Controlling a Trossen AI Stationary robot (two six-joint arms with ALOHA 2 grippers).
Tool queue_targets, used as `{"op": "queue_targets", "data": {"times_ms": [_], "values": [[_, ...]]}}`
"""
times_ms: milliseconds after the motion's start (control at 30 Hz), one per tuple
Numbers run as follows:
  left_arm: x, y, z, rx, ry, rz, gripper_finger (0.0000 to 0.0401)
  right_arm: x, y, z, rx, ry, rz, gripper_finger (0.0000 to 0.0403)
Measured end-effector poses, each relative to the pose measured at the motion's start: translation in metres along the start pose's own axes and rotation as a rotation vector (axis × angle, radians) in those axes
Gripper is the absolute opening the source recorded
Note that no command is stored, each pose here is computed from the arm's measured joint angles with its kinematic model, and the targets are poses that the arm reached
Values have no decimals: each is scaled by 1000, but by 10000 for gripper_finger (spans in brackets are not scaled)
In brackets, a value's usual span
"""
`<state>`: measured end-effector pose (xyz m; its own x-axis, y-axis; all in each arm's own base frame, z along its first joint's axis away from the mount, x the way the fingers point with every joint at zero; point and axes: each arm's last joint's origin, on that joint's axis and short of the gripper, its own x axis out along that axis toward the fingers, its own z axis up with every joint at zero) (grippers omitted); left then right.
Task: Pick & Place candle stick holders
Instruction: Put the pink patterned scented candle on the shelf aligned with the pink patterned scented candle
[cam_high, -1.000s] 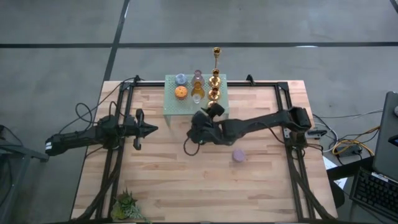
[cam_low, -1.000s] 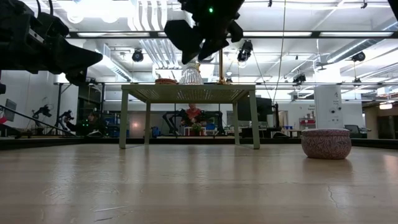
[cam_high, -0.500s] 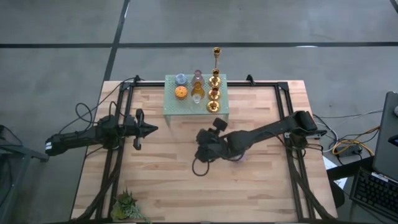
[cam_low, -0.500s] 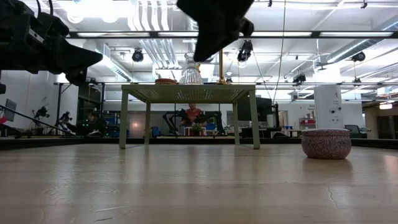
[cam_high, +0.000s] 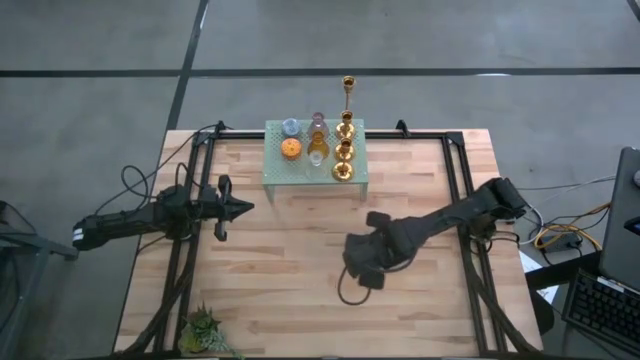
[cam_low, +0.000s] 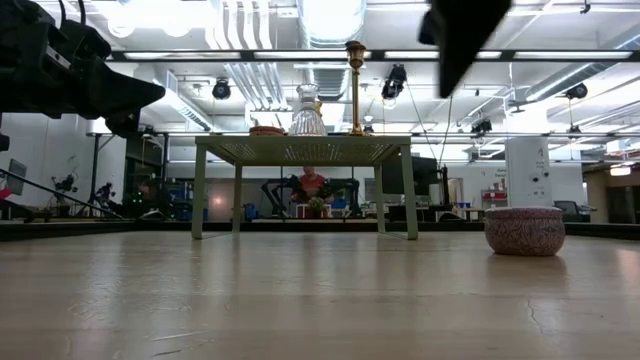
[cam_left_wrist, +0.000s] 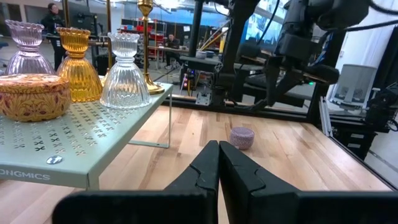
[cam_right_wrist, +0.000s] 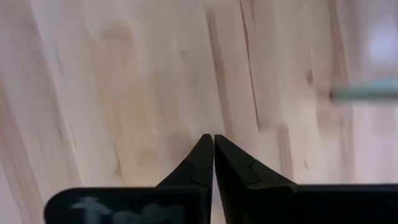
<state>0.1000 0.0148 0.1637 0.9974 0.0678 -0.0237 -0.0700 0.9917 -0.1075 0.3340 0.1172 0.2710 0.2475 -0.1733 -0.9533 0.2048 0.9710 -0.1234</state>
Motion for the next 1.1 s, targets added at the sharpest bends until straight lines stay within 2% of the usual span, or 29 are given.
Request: {"op": "queue_targets", "data": {"times_ms": [100, 233, 367, 500, 833, 967, 1100], "values": [[0, 0, 0, 0, 0, 0, 14, -6, -3, -11, 16, 74, -29, 8], [0, 0, 0, 0, 0, 0, 14, -8, -1, -13, 56, 143, 77, 9], [0, 0, 0, 0, 1, 0, 14, -6, 1, -17, 63, 178, 108, 24], [0, 0, 0, 0, 1, 0, 14, 1, 2, -23, 74, 210, 85, 68], [0, 0, 0, -1, 2, 0, 14, 31, -3, -46, 79, 323, -11, 221], [0, 0, 0, -1, 1, 0, 14, 40, -8, -54, 57, 320, -5, 254], [0, 0, 0, -1, 2, 0, 14, 45, -11, -59, 34, 245, 54, 264]]}}
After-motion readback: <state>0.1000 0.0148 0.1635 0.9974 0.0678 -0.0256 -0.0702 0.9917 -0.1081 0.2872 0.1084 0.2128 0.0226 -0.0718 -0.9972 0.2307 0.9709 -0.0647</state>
